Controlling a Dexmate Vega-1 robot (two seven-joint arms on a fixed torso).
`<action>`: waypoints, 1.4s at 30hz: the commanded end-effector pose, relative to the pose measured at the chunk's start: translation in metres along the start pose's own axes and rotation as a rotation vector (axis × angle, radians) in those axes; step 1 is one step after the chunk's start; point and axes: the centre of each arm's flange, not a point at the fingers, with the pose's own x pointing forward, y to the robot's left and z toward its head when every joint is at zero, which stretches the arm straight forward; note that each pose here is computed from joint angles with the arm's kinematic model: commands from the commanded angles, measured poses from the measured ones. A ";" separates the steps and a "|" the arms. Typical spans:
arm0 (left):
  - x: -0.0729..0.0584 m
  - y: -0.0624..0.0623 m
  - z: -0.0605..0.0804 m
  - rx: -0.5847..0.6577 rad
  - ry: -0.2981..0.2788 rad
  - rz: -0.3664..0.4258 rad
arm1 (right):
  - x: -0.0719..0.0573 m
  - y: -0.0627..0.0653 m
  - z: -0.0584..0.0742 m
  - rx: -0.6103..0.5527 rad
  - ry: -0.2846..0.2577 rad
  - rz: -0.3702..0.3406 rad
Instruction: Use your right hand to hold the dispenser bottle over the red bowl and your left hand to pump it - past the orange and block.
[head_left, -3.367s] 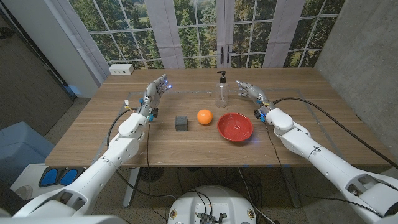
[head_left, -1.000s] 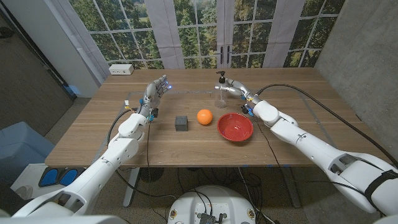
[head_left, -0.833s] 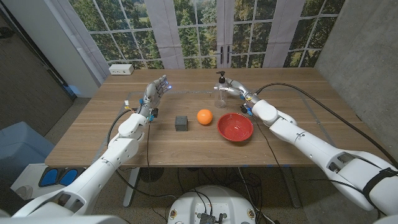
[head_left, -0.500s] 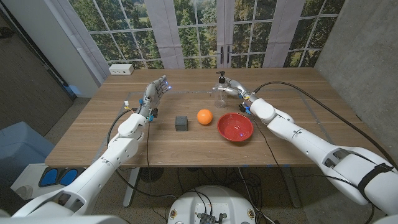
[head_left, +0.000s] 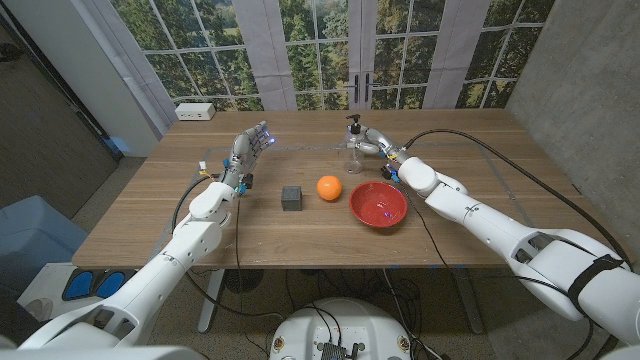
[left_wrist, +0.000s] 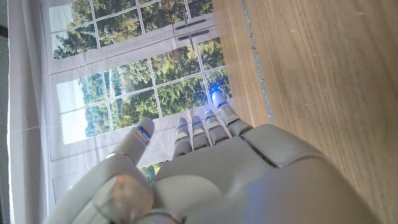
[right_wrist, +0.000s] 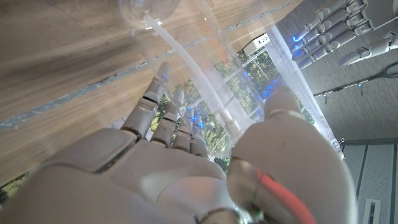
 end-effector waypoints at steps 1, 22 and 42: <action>0.001 -0.001 -0.001 -0.003 0.003 -0.001 | -0.003 0.003 -0.001 -0.069 -0.001 -0.121; 0.006 -0.002 0.000 -0.001 0.002 -0.003 | -0.008 0.005 -0.004 -0.085 -0.050 -0.281; 0.013 -0.006 0.000 -0.002 -0.001 -0.017 | -0.007 -0.019 0.003 0.000 -0.061 -0.273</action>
